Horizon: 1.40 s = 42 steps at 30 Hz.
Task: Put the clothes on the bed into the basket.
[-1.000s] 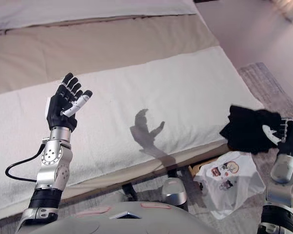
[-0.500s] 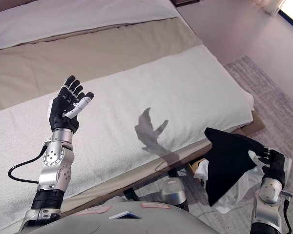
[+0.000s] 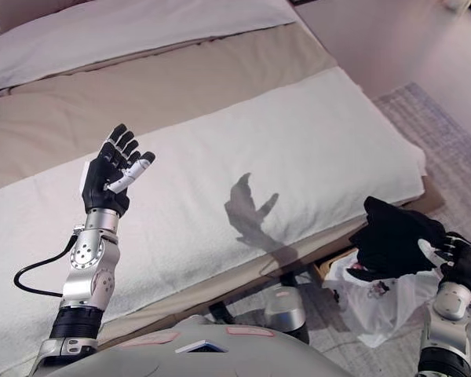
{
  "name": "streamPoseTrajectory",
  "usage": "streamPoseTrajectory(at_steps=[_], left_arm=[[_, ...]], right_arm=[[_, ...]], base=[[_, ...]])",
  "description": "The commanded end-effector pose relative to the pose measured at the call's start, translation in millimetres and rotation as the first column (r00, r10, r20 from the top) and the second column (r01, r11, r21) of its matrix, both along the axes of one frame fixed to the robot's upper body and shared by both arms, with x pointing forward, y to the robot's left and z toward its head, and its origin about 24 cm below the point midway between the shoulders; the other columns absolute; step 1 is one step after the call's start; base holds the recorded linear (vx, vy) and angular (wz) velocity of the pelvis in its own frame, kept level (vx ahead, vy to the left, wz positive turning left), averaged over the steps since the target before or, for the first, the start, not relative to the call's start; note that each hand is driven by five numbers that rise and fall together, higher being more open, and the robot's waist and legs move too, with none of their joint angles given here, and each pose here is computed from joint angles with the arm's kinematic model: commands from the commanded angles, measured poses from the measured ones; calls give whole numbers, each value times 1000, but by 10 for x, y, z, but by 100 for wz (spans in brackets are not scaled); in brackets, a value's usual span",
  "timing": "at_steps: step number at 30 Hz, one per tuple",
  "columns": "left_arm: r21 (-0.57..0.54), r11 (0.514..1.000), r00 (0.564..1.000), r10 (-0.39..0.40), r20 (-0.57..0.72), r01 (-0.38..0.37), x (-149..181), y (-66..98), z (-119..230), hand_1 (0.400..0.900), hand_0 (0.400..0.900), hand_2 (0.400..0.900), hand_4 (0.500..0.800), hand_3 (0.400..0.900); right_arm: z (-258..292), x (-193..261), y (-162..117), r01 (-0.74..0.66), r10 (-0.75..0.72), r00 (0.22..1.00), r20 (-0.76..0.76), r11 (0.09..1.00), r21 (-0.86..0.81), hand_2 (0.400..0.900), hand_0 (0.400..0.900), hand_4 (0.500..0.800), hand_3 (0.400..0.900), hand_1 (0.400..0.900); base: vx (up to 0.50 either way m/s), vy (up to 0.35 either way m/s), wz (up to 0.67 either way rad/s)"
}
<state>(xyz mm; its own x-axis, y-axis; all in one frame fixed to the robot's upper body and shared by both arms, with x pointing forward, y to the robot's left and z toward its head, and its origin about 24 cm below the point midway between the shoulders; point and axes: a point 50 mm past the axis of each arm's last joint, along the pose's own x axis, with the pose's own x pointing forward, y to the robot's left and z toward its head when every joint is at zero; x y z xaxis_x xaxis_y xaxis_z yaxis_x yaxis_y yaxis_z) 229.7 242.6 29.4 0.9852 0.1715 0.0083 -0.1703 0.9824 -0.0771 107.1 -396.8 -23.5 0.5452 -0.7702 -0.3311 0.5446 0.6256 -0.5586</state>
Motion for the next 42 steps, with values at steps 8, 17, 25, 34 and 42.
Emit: streamPoseTrajectory(at_steps=[8,17,25,34,42], left_arm=[[11,1000,952,10,304,-14,171,54,602,900,900,900,800,900],[1,1000,950,22,310,-24,194,59,619,900,900,900,800,900],[-1,999,944,45,326,-47,222,83,663,900,900,900,800,900],[1,998,942,65,330,-69,230,116,678,900,900,900,800,900],[81,992,957,69,280,-95,188,148,598,900,900,900,800,900]], right_arm=[[495,200,-383,116,-89,979,182,982,-149,400,400,500,400,400],[491,201,-400,123,-98,982,161,980,-155,900,900,800,900,900],[483,182,-399,147,-120,978,171,977,-152,900,900,800,900,900],[621,380,-275,91,-42,970,240,976,-197,900,900,800,900,900],[962,1000,260,-164,262,855,448,955,-246,900,900,800,900,900]], base=[[11,-55,7],[1,-24,-3],[-1,-1,0],[2,0,-1],[-3,-1,1]])
